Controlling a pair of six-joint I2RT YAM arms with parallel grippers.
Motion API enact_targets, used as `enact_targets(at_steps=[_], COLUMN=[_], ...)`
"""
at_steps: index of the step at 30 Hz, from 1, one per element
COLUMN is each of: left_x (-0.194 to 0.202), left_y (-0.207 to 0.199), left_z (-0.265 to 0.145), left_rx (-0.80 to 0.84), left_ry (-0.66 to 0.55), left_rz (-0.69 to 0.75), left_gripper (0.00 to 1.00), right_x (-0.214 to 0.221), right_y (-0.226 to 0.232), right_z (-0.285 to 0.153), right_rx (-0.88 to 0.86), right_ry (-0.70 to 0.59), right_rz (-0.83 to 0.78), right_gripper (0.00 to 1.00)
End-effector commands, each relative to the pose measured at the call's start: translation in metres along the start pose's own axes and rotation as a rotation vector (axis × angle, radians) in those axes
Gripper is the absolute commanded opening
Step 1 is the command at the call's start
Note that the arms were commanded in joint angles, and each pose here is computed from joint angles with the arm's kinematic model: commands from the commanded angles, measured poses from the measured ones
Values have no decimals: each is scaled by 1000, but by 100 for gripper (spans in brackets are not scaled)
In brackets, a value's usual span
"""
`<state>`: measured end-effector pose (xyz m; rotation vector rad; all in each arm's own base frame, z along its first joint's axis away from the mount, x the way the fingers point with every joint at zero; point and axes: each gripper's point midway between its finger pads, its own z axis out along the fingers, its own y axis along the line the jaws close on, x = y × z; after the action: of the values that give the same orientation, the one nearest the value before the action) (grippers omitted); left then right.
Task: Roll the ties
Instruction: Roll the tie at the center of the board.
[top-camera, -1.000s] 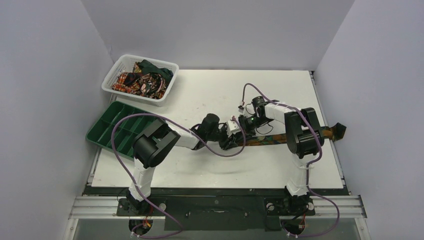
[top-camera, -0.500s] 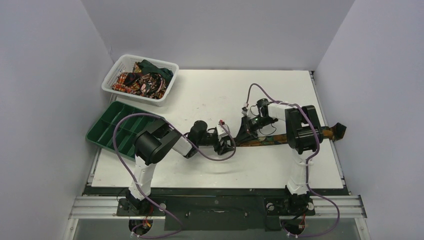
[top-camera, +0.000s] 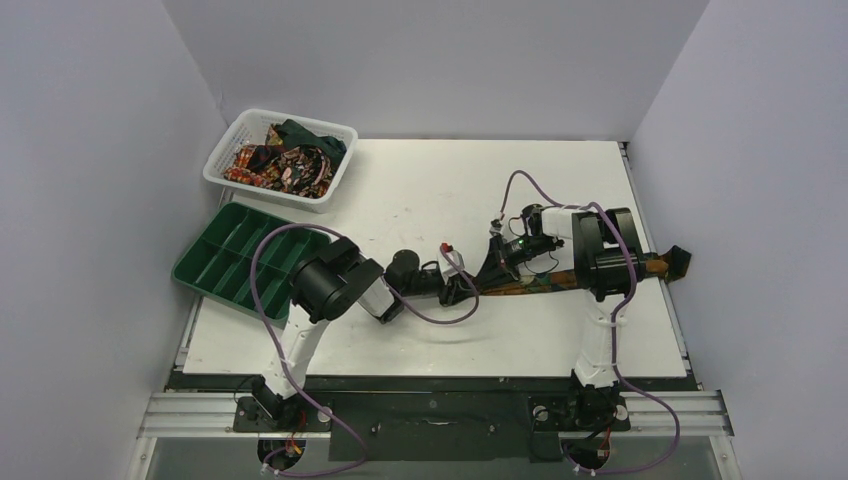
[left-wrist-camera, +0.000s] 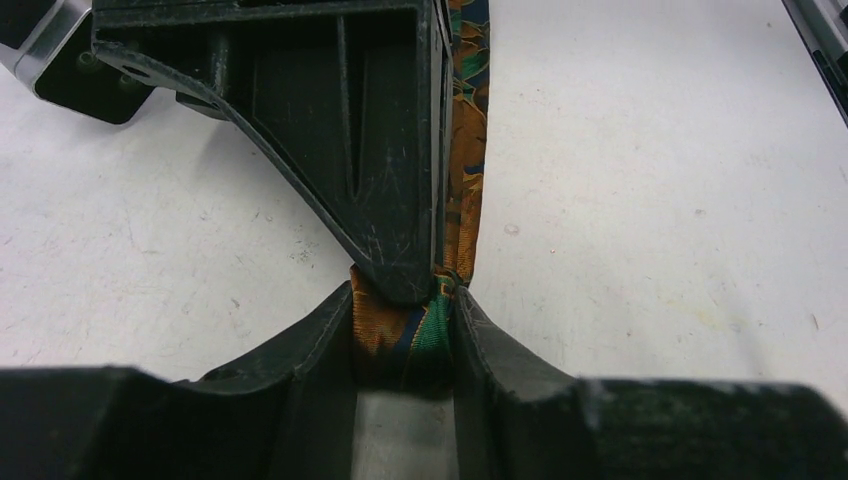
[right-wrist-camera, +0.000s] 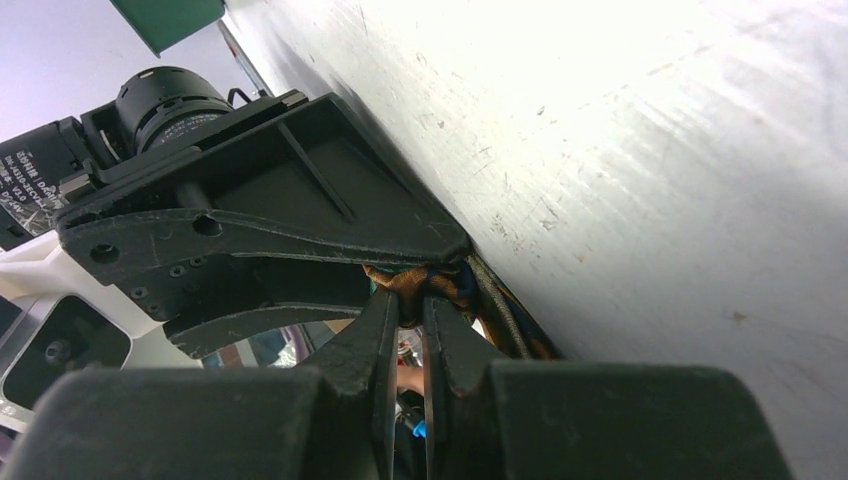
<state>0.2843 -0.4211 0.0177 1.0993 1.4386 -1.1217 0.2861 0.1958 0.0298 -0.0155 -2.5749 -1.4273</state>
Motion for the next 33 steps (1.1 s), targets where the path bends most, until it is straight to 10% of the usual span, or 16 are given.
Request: enact_targets(at_steps=[1, 13, 26, 33], left_x=[53, 66, 26, 32], left_y=[-9, -1, -10, -12], left_z=[-25, -41, -1, 20], left_rx=[-40, -49, 45, 49], left_ry=[208, 373, 80, 34], left_rz=[-99, -56, -106, -145], left_gripper=[20, 32, 60, 54], right_x=[-11, -4, -5, -3], right_y=[-56, -82, -112, -112], right_z=[-7, -38, -39, -35], right_rx=[266, 508, 546, 534], right_ry=[-53, -96, -74, -77], right_rz=[-95, -96, -64, -42], right_gripper=[0, 0, 0, 0])
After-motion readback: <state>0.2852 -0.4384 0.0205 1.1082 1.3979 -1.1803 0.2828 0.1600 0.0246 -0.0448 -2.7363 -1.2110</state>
